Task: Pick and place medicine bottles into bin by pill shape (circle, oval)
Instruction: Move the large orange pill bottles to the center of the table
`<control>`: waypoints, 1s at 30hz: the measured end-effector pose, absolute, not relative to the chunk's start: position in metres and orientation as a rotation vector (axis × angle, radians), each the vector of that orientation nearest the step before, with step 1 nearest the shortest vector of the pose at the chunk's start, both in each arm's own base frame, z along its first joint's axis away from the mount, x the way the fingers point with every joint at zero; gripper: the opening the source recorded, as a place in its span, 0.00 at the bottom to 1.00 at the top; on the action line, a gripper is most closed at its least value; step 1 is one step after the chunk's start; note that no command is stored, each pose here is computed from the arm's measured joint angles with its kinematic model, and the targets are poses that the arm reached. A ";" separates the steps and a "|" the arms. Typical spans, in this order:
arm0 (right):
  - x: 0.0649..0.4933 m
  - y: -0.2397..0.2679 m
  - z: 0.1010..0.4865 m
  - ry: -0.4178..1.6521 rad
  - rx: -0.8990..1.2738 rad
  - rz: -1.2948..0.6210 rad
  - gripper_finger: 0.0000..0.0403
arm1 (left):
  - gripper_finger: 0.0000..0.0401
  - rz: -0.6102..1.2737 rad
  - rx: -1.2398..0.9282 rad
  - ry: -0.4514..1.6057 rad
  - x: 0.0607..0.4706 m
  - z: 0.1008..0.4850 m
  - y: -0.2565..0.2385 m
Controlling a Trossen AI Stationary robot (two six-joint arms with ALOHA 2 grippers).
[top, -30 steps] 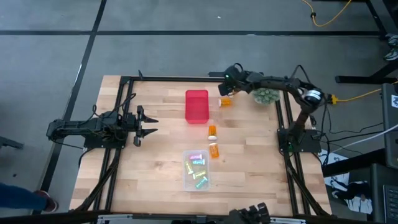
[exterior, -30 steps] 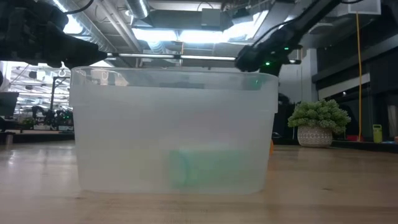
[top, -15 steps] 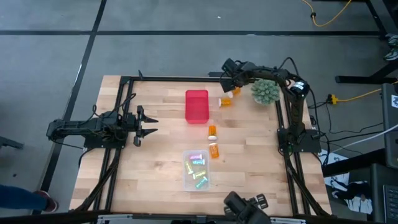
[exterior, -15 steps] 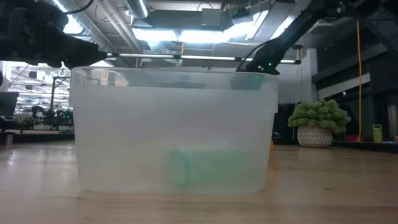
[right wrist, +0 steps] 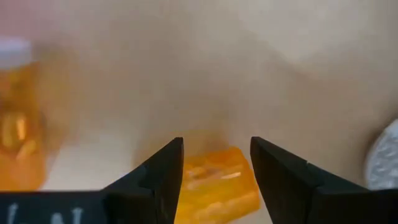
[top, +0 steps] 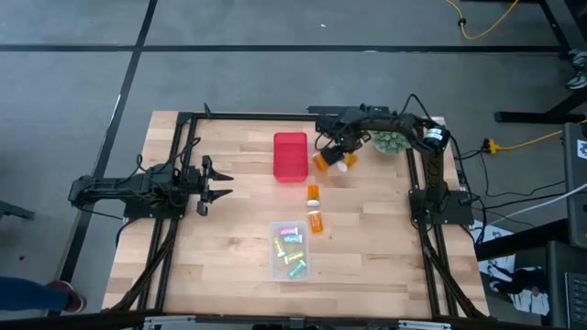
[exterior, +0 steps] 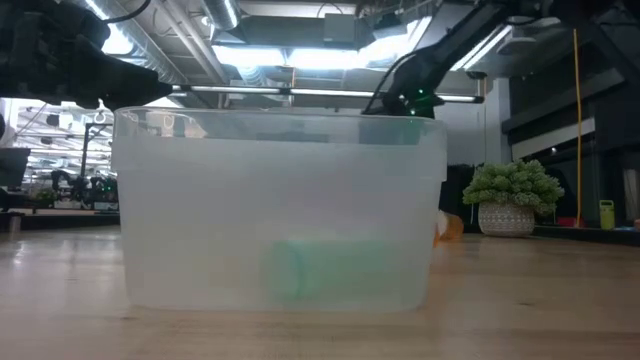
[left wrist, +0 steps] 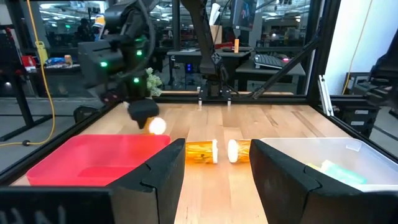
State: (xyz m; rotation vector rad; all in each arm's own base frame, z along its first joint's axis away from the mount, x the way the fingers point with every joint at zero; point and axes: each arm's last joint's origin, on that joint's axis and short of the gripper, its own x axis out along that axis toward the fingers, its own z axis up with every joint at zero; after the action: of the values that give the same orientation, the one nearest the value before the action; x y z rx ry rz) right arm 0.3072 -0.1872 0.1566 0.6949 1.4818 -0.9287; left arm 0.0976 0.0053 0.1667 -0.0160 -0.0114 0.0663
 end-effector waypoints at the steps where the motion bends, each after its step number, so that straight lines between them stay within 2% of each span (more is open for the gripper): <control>1: 0.310 -0.182 0.156 1.487 0.682 -0.916 0.47 | 0.43 0.066 -0.016 -0.012 0.098 0.167 0.005; 5: 0.323 -0.158 0.157 1.518 0.583 -0.807 0.47 | 0.43 0.066 -0.016 -0.011 0.098 0.167 0.005; 10: 0.326 -0.130 0.177 1.520 0.507 -0.736 0.47 | 0.43 0.067 -0.016 -0.012 0.098 0.167 0.005; 21: 0.301 -0.076 0.239 1.474 0.300 -0.834 0.47 | 0.43 0.066 -0.016 -0.012 0.098 0.167 0.005; 26: 0.277 -0.071 0.241 1.469 0.316 -0.872 0.47 | 0.43 0.067 -0.017 -0.011 0.098 0.167 0.005; 30: 0.257 -0.078 0.225 1.424 0.339 -0.924 0.47 | 0.43 0.066 -0.016 -0.011 0.098 0.167 0.005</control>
State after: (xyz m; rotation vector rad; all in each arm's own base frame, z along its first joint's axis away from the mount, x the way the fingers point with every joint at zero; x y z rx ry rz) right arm 0.2567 -0.0777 0.2254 0.3394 1.4237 -0.9238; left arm 0.0976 0.0053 0.1668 -0.0162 -0.0112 0.0663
